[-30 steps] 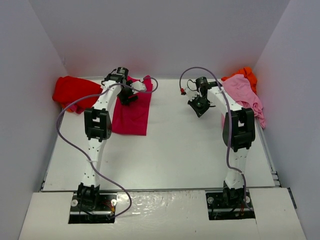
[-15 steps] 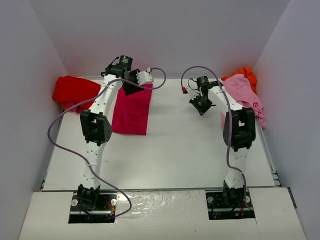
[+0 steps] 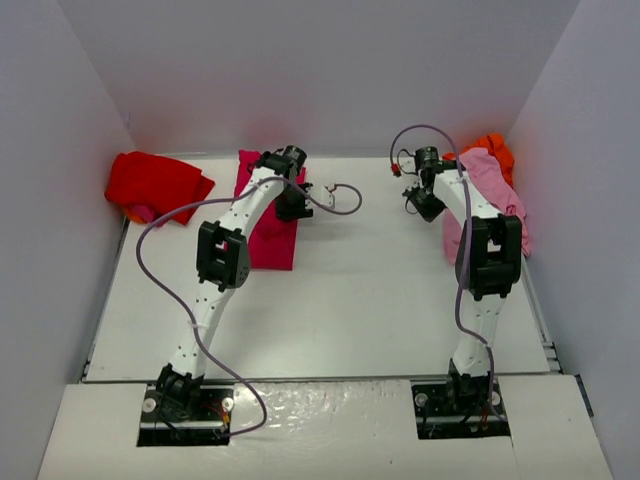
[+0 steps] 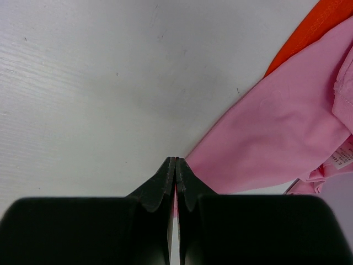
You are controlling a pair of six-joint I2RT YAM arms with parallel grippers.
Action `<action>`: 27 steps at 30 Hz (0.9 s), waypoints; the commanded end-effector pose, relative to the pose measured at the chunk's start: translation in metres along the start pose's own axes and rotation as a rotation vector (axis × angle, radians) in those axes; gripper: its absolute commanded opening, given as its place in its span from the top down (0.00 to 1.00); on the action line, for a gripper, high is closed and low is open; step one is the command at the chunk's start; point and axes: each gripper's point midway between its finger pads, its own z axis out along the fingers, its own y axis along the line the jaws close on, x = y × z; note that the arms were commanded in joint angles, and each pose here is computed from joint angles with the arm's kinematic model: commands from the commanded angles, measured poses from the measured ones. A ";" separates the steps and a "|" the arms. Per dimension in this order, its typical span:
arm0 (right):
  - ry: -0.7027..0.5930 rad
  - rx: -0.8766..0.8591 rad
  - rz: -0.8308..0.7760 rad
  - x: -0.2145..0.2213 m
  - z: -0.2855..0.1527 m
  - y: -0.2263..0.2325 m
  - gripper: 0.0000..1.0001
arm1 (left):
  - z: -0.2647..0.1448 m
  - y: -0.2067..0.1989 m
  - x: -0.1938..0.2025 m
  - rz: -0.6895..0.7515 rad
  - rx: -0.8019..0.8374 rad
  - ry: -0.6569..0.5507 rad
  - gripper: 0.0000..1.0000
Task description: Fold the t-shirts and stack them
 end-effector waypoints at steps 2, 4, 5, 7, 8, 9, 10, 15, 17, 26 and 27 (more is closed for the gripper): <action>-0.016 0.044 0.023 -0.006 -0.002 -0.013 1.00 | -0.027 0.021 0.005 0.055 -0.069 0.015 0.60; -0.012 0.043 0.028 -0.004 -0.001 -0.014 1.00 | -0.023 0.021 0.009 0.060 -0.065 0.027 0.61; -0.010 0.039 0.027 -0.004 0.000 -0.013 1.00 | -0.020 0.021 0.009 0.064 -0.061 0.030 0.61; -0.008 0.035 0.024 -0.003 0.001 -0.012 1.00 | -0.016 0.020 0.010 0.066 -0.053 0.033 0.62; -0.006 0.033 0.024 -0.002 0.003 -0.012 1.00 | -0.015 0.019 0.010 0.066 -0.050 0.034 0.64; -0.003 0.030 0.024 -0.001 0.004 -0.011 1.00 | -0.014 0.018 0.010 0.068 -0.047 0.035 0.65; -0.002 0.028 0.022 0.000 0.005 -0.011 1.00 | -0.012 0.018 0.010 0.068 -0.045 0.034 0.72; 0.004 0.027 0.022 0.002 0.008 -0.011 1.00 | -0.015 0.022 0.008 0.057 -0.059 0.018 1.00; 0.005 0.026 0.022 0.003 0.009 -0.011 1.00 | -0.022 0.025 0.005 0.050 -0.077 0.002 1.00; 0.005 0.016 0.027 0.006 0.011 -0.007 1.00 | -0.048 0.038 0.000 0.026 -0.144 -0.043 1.00; 0.006 0.015 0.025 0.006 0.011 -0.007 1.00 | -0.048 0.037 0.000 0.028 -0.140 -0.040 1.00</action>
